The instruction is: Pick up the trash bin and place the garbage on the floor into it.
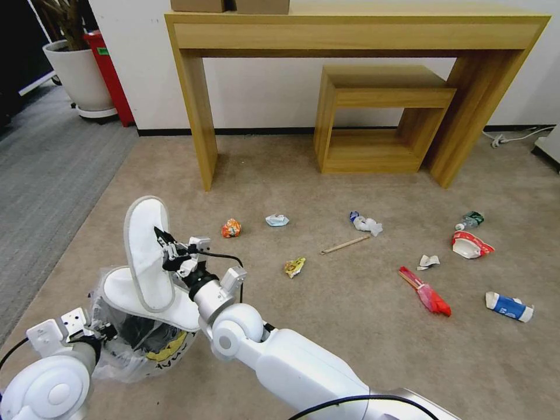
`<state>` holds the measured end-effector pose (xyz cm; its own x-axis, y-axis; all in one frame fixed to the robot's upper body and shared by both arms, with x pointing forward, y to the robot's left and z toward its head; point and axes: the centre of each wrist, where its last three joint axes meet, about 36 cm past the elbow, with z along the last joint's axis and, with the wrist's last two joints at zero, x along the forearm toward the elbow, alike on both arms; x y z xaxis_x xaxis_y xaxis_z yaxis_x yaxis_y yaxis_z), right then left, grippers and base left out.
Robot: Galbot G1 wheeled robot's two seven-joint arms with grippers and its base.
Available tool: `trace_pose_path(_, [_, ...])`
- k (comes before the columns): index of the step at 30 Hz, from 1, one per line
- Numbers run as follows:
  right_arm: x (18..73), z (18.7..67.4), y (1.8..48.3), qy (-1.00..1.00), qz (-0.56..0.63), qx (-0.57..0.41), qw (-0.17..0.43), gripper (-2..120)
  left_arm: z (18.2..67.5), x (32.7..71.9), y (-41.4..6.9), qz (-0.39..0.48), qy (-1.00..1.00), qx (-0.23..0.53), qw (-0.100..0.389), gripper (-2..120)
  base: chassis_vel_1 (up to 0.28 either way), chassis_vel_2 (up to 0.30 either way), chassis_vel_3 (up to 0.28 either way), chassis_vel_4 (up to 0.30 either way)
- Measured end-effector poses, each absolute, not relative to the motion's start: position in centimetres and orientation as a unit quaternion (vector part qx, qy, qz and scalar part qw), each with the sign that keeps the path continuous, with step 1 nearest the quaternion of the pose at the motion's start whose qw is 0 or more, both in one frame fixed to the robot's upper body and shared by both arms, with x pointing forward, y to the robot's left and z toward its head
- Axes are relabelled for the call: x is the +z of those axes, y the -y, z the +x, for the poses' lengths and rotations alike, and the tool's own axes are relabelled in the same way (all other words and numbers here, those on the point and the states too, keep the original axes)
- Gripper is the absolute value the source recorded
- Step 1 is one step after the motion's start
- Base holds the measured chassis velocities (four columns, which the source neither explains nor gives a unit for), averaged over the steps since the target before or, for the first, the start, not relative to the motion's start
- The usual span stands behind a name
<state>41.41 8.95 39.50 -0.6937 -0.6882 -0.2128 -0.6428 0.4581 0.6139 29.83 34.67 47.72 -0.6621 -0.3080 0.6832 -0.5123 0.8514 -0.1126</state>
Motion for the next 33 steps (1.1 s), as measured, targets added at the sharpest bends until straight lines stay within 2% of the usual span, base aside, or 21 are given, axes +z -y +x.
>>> trace_pose_path(11, [39.0, 42.1, -7.7, 0.865, 0.377, -0.329, 0.028, 0, 29.6, 50.0, -33.7, 0.214, 0.906, 0.157, 0.329, 0, 0.0, 0.0, 0.0, 0.0])
trace_pose_path(23, [39.9, 43.2, -7.0, 0.872, 0.366, -0.325, 0.018, 0, 29.3, 48.0, -34.0, 0.227, 0.899, 0.149, 0.345, 0, 0.0, 0.0, 0.0, 0.0])
trace_pose_path(33, [40.4, 44.0, -6.4, 0.874, 0.361, -0.324, 0.008, 0, 29.6, 48.4, -34.1, 0.223, 0.9, 0.152, 0.342, 0, 0.0, 0.0, 0.0, 0.0])
